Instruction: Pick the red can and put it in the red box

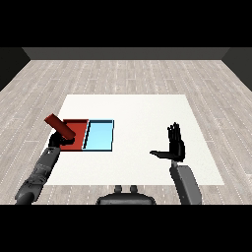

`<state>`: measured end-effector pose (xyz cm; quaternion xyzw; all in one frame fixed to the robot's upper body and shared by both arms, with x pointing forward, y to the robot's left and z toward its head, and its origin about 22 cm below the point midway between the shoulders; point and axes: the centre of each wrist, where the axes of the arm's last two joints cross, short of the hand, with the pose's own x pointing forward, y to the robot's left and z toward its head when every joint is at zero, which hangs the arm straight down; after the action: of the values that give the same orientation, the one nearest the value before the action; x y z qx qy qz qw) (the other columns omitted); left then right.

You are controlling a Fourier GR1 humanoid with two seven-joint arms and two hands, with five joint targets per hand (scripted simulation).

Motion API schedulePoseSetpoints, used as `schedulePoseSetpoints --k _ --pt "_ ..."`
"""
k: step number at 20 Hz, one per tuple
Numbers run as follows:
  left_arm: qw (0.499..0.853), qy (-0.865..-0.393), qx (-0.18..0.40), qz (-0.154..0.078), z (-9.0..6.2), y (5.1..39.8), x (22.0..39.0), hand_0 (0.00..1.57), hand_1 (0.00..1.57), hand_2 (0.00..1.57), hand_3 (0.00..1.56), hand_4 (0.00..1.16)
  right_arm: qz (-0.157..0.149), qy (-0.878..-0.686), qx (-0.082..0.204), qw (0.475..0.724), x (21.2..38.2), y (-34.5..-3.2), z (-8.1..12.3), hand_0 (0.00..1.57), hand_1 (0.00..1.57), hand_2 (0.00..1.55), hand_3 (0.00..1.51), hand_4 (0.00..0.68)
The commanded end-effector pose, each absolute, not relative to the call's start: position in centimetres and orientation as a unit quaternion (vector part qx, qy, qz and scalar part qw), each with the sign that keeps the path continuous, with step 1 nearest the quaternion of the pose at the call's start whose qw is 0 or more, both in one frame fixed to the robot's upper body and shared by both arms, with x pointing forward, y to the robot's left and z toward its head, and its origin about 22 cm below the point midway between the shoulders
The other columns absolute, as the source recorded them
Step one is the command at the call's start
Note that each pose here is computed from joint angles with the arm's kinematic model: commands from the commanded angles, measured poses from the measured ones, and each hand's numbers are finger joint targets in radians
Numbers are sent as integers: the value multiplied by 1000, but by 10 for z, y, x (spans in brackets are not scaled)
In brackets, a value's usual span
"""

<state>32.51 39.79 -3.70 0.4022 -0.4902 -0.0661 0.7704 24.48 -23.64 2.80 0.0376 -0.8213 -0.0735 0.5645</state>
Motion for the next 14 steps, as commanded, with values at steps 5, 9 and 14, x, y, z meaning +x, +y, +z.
schedulePoseSetpoints --k 5,9,14 --pt "819 -437 352 -124 -55 398 321 258 258 572 499 642 -75 -825 34 560 258 -236 11 0 0 0 0 0" --pt "828 -393 374 -143 -50 402 325 0 0 0 0 0 -81 -828 41 553 266 -242 15 0 0 0 0 0" --pt "760 -569 314 9 -26 409 338 0 0 0 0 0 -77 -829 58 551 258 -229 13 0 0 0 0 0"
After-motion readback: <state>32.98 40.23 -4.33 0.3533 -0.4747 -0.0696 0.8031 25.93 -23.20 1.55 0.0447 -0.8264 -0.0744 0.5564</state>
